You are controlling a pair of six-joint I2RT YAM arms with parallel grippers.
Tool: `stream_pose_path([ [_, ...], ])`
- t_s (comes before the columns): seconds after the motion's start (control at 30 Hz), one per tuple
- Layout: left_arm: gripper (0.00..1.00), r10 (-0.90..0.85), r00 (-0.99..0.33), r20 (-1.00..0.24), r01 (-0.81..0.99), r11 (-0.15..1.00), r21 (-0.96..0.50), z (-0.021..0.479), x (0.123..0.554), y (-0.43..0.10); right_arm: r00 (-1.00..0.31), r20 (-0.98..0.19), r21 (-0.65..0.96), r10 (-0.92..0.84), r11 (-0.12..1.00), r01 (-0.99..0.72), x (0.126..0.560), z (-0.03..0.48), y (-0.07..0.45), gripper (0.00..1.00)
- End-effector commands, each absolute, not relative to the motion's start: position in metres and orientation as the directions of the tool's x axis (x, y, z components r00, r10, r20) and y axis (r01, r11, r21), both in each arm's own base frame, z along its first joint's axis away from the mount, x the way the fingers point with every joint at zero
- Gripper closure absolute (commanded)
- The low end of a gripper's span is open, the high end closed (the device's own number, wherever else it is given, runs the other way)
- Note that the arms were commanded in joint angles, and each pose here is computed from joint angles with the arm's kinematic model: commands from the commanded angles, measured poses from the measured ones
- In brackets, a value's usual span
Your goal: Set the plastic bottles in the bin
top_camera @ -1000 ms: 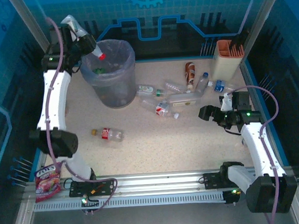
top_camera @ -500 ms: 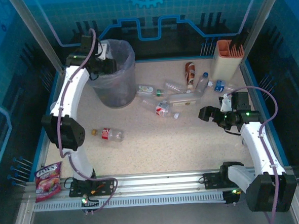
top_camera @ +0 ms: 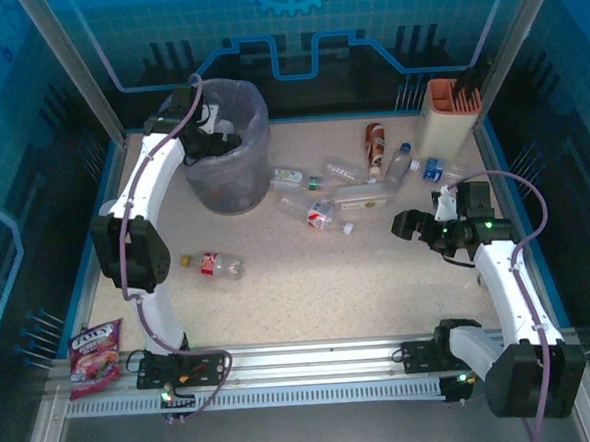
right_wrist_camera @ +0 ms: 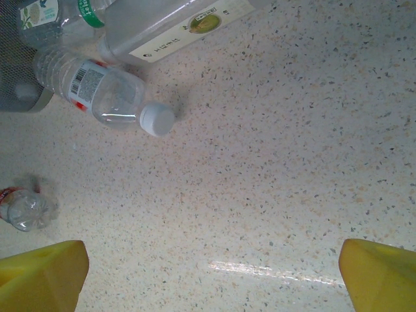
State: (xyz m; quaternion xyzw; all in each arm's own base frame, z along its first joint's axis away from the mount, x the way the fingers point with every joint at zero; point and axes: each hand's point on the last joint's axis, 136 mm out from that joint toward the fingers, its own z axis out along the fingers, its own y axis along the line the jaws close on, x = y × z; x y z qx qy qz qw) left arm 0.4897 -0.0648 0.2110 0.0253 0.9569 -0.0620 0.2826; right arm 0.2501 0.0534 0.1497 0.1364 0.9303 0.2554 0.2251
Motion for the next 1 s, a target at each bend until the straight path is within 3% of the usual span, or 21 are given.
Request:
stream_pose_path([
  [0.0, 0.01, 0.028, -0.847, -0.530, 0.100, 0.989, -0.107, 0.208, 0.488, -0.067, -0.863, -0.335, 0.544, 0.377, 0.826, 0.149, 0.245, 0.147, 0.052, 0.00],
  [0.23, 0.01, 0.049, -0.792, -0.609, 0.134, 0.986, -0.096, 0.253, 0.490, -0.072, -0.860, -0.340, 0.552, 0.380, 0.821, 0.145, 0.248, 0.151, 0.053, 0.00],
  [0.6, 0.01, -0.052, -0.583, -0.811, 0.030, 0.996, -0.085, 0.395, 0.457, -0.050, -0.857, -0.338, 0.579, 0.389, 0.804, 0.137, 0.259, 0.154, 0.058, 0.00],
  [0.8, 0.01, -0.203, -0.553, -0.808, -0.153, 0.978, -0.141, 0.419, 0.405, -0.010, -0.861, -0.339, 0.575, 0.379, 0.808, 0.129, 0.263, 0.154, 0.059, 0.00],
  [0.97, 0.01, -0.405, -0.517, -0.754, -0.314, 0.909, -0.273, 0.391, 0.343, 0.026, -0.866, -0.335, 0.571, 0.370, 0.811, 0.126, 0.264, 0.149, 0.059, 0.00],
])
